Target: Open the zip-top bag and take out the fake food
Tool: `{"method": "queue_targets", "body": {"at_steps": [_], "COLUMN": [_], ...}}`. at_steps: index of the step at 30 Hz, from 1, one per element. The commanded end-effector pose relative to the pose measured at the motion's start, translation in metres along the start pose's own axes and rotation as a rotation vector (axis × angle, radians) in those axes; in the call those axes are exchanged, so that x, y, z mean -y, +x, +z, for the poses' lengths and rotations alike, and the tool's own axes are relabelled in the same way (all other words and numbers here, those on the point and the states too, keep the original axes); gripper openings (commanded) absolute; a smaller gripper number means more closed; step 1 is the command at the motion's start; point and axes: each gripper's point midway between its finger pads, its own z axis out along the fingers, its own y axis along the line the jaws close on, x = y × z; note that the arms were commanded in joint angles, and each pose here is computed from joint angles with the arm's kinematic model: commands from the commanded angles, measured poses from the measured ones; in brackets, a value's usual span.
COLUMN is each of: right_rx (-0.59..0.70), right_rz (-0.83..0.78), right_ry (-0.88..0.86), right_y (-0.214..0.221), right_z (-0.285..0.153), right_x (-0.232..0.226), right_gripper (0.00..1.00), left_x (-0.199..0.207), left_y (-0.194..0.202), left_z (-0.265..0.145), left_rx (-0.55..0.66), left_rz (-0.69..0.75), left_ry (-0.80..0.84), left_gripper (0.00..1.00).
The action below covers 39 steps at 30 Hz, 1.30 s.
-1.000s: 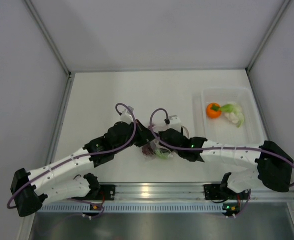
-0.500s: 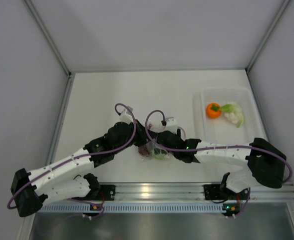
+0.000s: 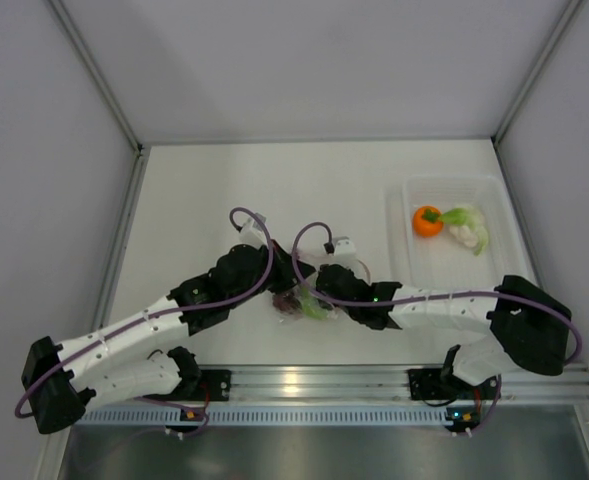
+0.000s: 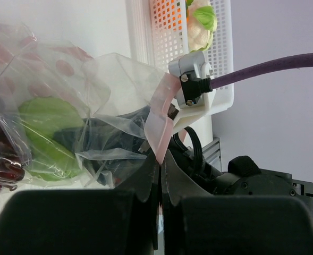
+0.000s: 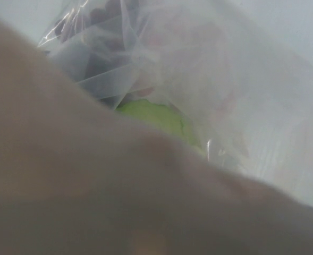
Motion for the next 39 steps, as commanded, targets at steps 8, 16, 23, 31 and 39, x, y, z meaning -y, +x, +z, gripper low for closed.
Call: {"method": "queue_targets", "body": {"at_steps": [8, 16, 23, 31, 39], "right_rx": [-0.119, 0.049, 0.163, 0.240, 0.376], "right_rz": [-0.148, -0.147, -0.177, -0.082, 0.073], "right_ry": [0.082, 0.076, 0.253, 0.386, 0.322], "right_y": [0.031, -0.028, -0.062, -0.080, -0.109], "right_z": [-0.026, -0.058, -0.070, -0.070, -0.089], "right_x": [0.034, 0.029, 0.060, 0.095, 0.091], "right_gripper": [0.06, 0.06, 0.03, 0.00, 0.00], "left_x": [0.005, 0.002, 0.001, -0.004, -0.014], "left_y": [-0.007, -0.004, -0.003, -0.006, -0.004], "left_z": [0.002, 0.007, 0.005, -0.002, -0.003], "left_rx": [0.038, 0.025, 0.024, 0.042, 0.043], "left_rz": [0.007, 0.019, 0.023, 0.033, 0.041], "left_ry": [0.023, 0.009, 0.013, 0.002, -0.020], "left_gripper": [0.00, 0.00, 0.00, 0.00, 0.00]}}
